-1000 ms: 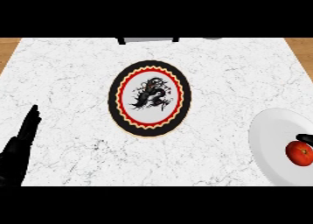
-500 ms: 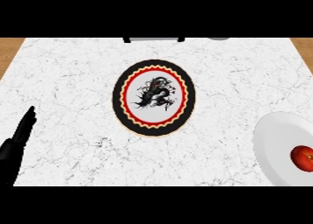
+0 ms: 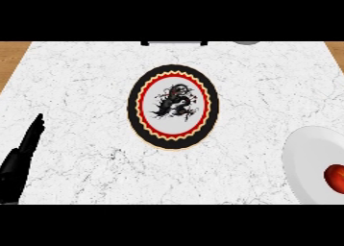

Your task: Pick the tomato from the plate and place it in the plate

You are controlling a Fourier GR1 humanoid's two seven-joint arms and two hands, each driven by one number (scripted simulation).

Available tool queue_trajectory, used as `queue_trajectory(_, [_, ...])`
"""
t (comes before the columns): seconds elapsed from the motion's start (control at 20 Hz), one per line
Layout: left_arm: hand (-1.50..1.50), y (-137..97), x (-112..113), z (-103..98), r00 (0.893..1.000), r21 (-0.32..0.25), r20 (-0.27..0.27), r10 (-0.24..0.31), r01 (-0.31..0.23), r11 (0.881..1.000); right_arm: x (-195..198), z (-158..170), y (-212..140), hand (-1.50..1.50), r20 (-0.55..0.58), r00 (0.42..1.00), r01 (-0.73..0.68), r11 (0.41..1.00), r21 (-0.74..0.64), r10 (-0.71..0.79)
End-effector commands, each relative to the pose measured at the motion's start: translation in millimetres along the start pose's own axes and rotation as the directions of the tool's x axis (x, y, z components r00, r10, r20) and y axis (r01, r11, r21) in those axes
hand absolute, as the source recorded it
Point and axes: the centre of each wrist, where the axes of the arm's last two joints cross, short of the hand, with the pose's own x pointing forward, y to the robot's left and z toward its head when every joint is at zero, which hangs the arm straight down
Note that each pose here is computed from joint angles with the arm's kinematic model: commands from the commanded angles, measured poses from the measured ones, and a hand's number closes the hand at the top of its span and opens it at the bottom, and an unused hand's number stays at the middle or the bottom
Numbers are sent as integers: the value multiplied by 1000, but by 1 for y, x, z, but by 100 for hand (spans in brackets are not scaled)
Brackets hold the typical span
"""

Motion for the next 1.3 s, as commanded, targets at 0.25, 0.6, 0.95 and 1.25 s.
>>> queue_trajectory(0.25, [0, 31, 2, -5, 1000, -15, 18, 3, -2, 1000, 1, -31, -3, -150, -197, 955, -184, 965, 186, 220])
queue_trajectory(0.6, [0, 3, 2, -18, 1000, 0, -7, 8, -8, 1000, -11, -59, 2, -150, -264, 909, -226, 913, 338, 323])
queue_trajectory(0.95, [0, 8, -8, -2, 1000, -7, 4, -15, 15, 1000, -25, -76, 14, -150, -248, 844, -321, 817, 479, 476])
queue_trajectory(1.25, [0, -10, 16, -8, 1000, -18, -3, 16, -16, 1000, -51, -90, 18, -150, -240, 859, -289, 814, 504, 453])
